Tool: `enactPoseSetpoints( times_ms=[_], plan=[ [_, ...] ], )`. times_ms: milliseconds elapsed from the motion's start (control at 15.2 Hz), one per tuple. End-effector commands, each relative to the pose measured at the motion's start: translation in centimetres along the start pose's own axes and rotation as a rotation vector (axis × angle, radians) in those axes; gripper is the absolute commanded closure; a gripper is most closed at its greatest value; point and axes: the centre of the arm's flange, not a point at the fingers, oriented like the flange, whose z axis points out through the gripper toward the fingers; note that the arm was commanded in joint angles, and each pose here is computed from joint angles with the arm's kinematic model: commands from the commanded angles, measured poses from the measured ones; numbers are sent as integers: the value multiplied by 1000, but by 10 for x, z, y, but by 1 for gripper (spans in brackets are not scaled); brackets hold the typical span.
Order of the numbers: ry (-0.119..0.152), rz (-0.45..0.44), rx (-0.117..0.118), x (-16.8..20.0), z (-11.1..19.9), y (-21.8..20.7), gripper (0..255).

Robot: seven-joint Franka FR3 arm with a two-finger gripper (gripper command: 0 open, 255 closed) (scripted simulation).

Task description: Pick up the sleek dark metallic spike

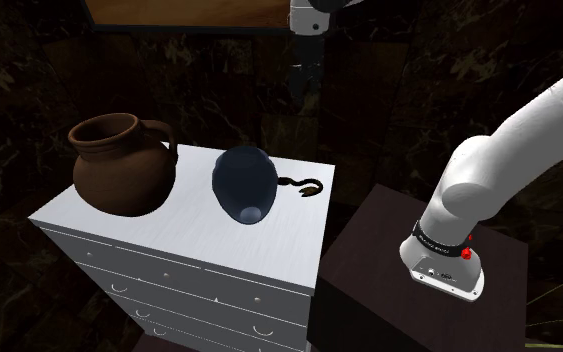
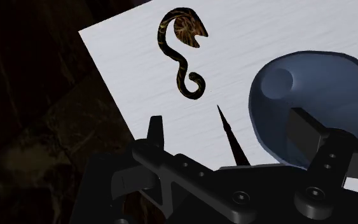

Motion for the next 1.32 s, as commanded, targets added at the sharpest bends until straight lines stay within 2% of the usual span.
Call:
enactPoseSetpoints(
  times_ms=[0,594,1188,1254],
  plan=[
    [-1,-8,1,27,3,-12,0],
    [-6,-44,0,135,24,-55,0],
    [-6,-44,0,134,64,-55,0],
    [-6,-44,0,135,64,-55,255]
  ],
)
